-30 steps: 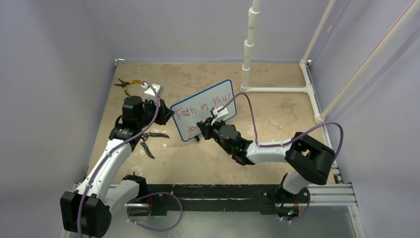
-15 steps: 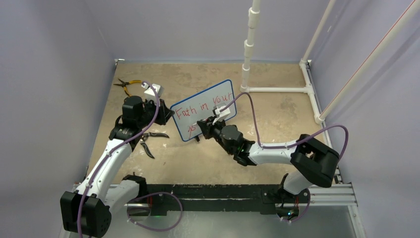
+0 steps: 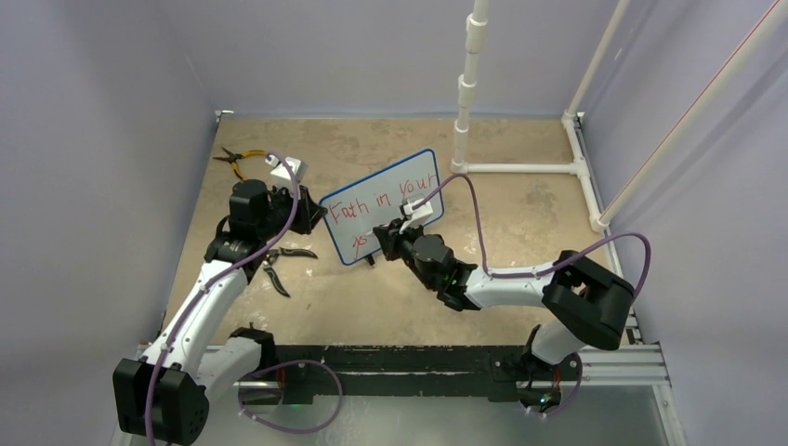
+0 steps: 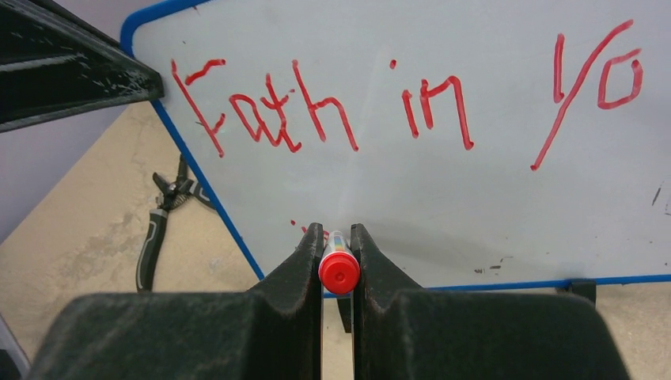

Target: Write a sentence on the whiteboard

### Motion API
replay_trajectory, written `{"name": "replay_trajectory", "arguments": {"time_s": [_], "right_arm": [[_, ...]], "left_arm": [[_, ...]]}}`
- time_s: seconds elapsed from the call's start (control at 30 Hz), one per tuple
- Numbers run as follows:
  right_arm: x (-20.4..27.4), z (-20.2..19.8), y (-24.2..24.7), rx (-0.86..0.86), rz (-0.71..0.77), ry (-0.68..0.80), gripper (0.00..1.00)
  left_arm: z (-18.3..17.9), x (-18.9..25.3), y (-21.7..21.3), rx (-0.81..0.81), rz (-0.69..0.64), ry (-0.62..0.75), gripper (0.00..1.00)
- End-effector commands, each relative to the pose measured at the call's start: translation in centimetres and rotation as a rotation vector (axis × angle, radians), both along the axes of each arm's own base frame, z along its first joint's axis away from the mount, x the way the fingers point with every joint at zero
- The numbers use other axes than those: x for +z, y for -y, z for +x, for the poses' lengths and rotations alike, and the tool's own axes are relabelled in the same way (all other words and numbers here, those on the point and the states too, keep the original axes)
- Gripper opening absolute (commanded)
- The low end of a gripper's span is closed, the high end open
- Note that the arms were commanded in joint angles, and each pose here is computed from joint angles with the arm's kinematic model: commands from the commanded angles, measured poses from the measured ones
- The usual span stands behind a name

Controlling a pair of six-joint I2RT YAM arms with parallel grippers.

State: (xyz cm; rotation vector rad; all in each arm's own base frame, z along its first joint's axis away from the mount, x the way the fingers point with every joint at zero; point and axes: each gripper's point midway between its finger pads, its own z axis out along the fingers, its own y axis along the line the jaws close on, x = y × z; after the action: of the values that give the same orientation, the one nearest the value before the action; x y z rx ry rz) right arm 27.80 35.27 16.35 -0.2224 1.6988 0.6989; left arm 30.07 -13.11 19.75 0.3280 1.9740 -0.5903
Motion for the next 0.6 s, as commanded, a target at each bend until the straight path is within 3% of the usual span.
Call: {"name": "replay_trajectory", "arguments": {"time_s": [0.0,0.57], "right_arm": [[0.49,0.7,0.2,-0.046,0.017,0.005,0.0],[0.45,1.24,0.59,-0.067,0.034,0.002,0.0]], "left_arm": [[-0.33,-0.63,0.31,-0.021,-0.003,-0.018,0.0],[-0.34,-0.61,0.28,-0.02,-0.002,-0.017,0.0]]}}
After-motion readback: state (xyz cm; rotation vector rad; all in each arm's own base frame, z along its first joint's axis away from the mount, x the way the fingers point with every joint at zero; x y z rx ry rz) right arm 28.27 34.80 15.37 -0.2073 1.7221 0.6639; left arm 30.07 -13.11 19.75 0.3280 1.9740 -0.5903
